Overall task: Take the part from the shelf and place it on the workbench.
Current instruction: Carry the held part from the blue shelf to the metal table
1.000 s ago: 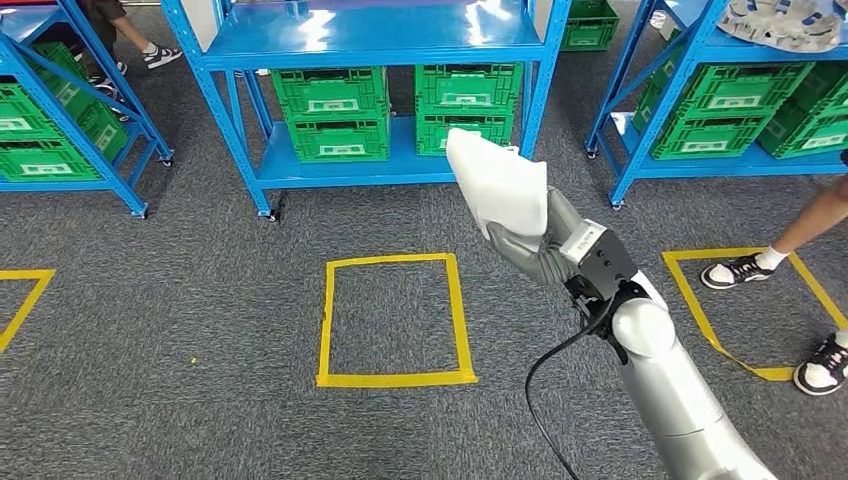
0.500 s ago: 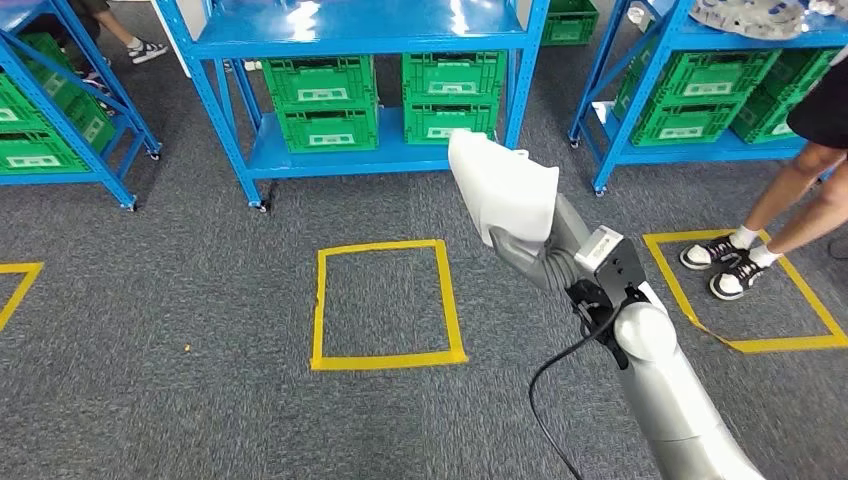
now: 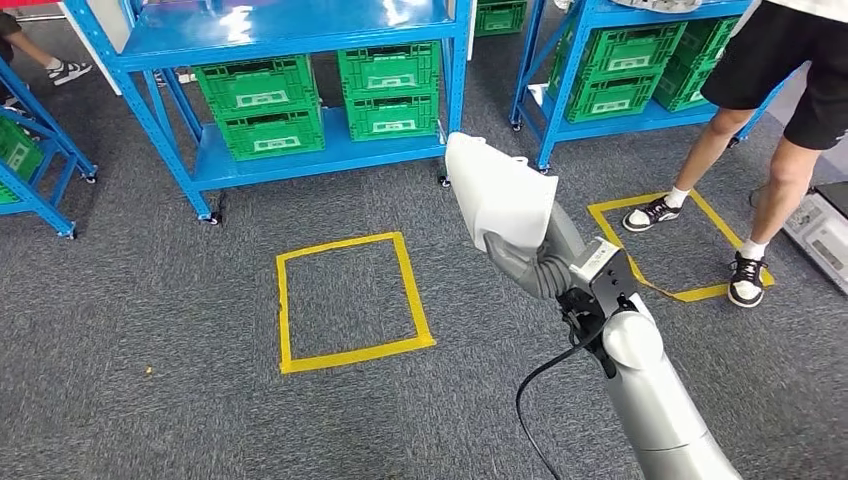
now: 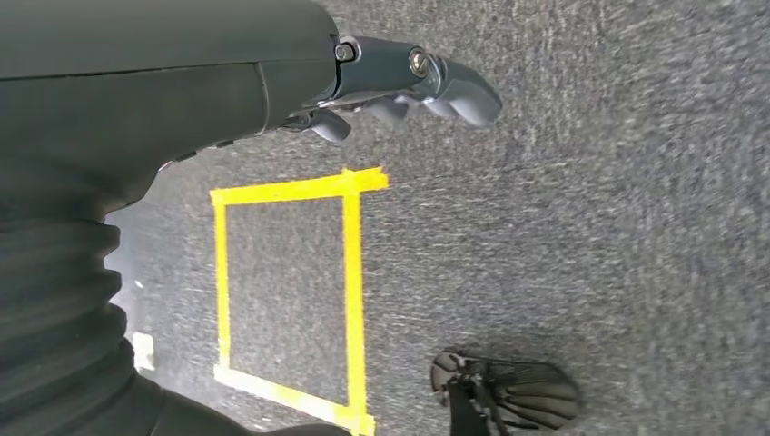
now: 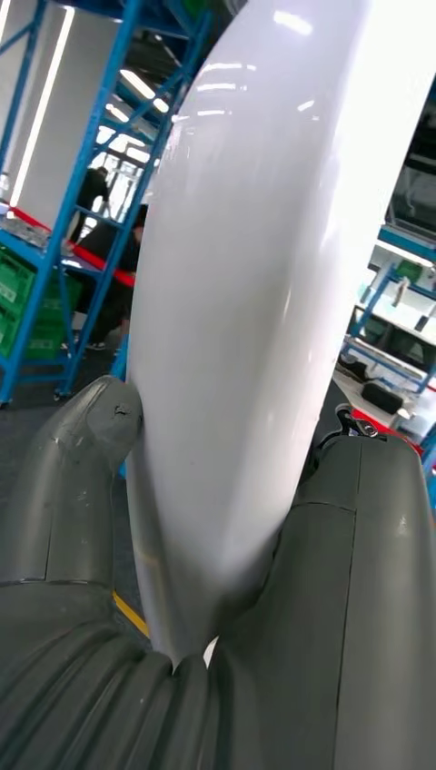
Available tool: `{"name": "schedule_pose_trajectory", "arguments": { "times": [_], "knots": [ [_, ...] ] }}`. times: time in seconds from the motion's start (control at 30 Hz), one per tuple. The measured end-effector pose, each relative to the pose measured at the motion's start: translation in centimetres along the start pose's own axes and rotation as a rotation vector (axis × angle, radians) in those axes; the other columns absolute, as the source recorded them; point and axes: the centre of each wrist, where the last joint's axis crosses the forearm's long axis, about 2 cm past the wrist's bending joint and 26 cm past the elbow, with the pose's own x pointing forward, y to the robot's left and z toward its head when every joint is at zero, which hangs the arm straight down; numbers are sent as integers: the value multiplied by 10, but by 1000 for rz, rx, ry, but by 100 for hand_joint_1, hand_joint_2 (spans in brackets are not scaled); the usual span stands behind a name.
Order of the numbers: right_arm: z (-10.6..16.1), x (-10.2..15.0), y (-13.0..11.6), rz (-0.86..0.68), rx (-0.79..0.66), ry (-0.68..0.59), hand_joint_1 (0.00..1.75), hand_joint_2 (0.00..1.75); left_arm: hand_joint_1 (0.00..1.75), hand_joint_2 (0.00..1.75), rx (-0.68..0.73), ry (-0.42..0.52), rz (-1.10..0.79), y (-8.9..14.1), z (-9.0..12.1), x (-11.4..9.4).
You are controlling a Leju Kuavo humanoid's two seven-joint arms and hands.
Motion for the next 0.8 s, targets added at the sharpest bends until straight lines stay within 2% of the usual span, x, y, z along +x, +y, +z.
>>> {"name": "schedule_pose_trajectory", "arguments": {
  "times": [0.23,0.37,0.5,0.67,0.8],
  "knots": [
    [-1,-3,9,-47,6,-22,175,175,0,175,62,-3,12,24,0,-7],
    [-3,-7,12,-63,15,-16,175,175,0,175,66,-28,14,26,0,-7],
    [-15,-8,11,-63,20,-11,175,175,0,175,58,-24,22,22,0,-8],
    [-24,-9,5,-72,8,1,175,175,0,175,38,38,39,9,1,-17],
    [-22,-10,0,-50,20,49,175,175,0,175,18,79,43,-1,2,-23]
  ]
}}
